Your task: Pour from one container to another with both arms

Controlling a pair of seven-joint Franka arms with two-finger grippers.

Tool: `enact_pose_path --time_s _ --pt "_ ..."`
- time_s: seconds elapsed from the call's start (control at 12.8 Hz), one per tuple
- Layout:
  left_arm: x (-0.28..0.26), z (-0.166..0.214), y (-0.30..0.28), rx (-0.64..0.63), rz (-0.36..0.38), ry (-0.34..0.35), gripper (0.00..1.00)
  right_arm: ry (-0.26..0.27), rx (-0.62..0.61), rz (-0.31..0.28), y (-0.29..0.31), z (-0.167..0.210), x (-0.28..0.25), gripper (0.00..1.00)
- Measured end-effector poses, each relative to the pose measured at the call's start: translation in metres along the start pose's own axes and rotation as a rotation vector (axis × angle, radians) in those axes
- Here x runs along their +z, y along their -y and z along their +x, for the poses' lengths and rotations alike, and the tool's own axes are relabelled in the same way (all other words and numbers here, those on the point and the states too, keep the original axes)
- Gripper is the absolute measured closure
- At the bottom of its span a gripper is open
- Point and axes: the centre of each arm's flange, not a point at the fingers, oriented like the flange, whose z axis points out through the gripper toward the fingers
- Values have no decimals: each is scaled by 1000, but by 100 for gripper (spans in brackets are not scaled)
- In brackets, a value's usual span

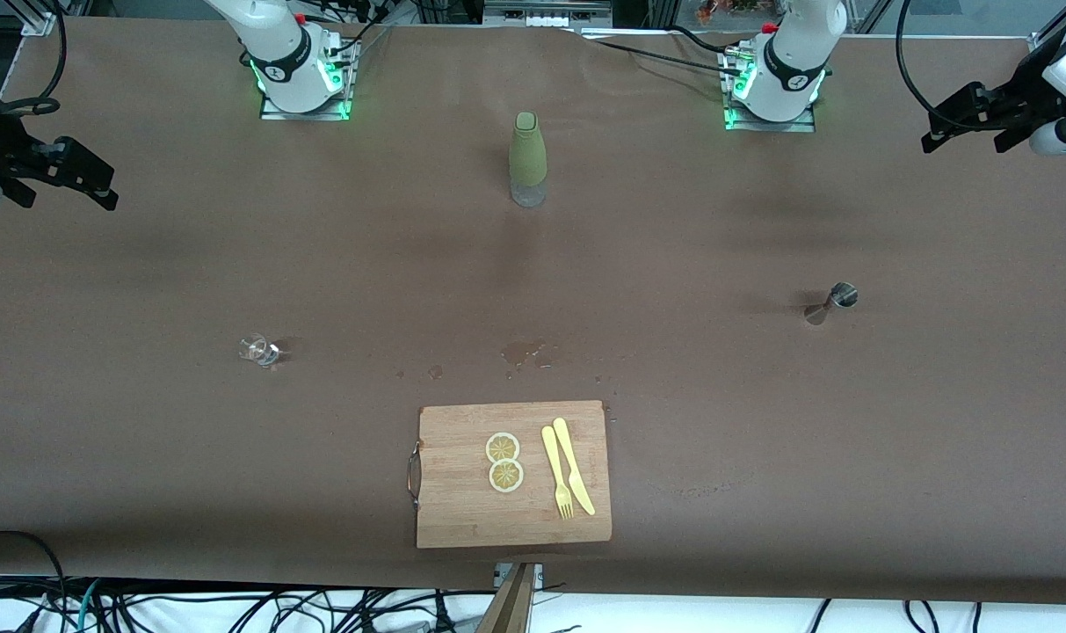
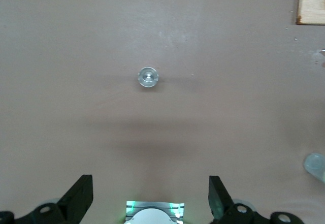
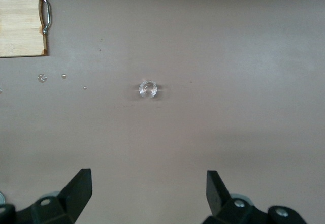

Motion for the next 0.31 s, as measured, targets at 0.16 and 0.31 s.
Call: enact_pose_path --time_s 0.16,0.31 --pt "-3 1 1 0 12 -13 0 4 1 0 0 1 2 0" --pt "-5 1 1 -1 12 -16 0 8 0 0 0 2 4 0"
